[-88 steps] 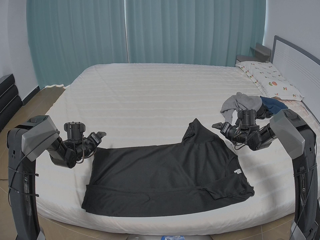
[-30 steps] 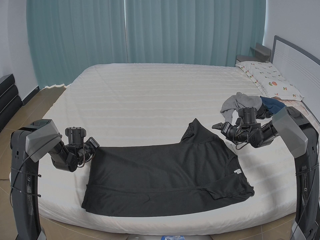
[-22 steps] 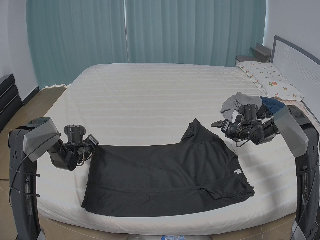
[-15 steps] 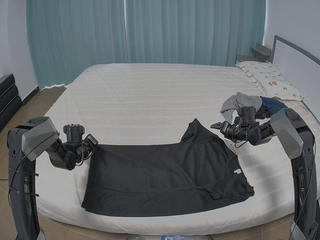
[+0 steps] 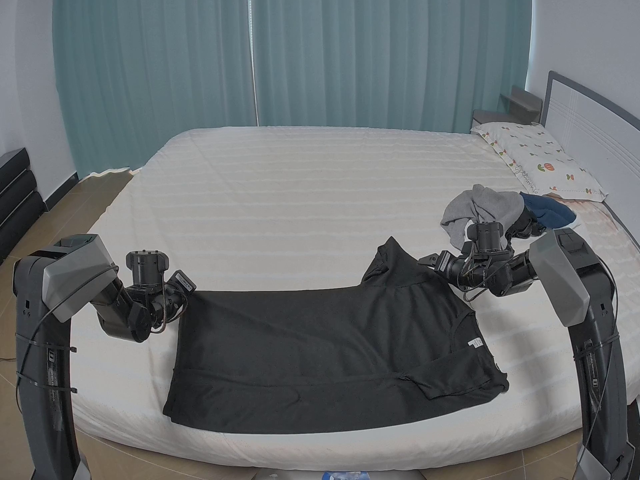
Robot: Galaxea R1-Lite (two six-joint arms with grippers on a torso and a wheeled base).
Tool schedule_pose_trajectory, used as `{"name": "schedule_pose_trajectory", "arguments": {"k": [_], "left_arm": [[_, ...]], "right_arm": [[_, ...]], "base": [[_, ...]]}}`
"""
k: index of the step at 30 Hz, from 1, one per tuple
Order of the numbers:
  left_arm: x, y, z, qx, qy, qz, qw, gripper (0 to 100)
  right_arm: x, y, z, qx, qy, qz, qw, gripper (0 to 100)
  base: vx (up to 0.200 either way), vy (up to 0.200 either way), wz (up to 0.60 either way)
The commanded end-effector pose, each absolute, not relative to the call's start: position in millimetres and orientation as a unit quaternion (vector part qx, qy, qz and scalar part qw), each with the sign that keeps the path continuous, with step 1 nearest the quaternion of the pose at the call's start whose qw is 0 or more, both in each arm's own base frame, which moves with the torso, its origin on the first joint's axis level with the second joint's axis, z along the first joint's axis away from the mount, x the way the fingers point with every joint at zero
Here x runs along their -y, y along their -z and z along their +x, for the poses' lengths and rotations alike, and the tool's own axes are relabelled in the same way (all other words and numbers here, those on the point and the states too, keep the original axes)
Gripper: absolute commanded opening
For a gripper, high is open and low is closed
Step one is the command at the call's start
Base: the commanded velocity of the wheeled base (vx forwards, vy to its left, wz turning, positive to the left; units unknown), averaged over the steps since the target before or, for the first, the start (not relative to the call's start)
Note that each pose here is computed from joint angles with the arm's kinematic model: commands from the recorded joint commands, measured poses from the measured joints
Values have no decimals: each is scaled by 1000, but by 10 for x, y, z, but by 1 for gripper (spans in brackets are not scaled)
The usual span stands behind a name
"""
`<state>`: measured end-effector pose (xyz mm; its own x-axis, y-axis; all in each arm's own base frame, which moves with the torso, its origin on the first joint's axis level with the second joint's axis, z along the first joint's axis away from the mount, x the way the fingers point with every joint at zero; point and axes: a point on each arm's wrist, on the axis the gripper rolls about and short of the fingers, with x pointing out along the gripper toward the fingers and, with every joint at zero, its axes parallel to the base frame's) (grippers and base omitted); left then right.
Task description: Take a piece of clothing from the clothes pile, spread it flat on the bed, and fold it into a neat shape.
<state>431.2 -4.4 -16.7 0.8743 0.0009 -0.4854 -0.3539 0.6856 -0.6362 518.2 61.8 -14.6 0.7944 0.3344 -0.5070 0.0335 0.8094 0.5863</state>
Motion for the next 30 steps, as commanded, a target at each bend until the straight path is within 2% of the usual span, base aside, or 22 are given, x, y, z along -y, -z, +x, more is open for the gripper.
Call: {"name": "schedule_pose_trajectory", "arguments": {"k": [1,21,30], "left_arm": [[44,172,4312,-230,-100,-384,889,0],[10,-1,4301,-215,-97,-383,893,0],[-49,-117,4265,-204,-100,-385,895,0]], "right_arm": [[-631,231,5190,-315,-82,297,898,0],[-316,-208,5080,-287,-69,313,903,0],[-314,-329,5039,-242,-84,315,914,0]], "base": [[0,0,0],[0,0,0],[0,0,0]]}}
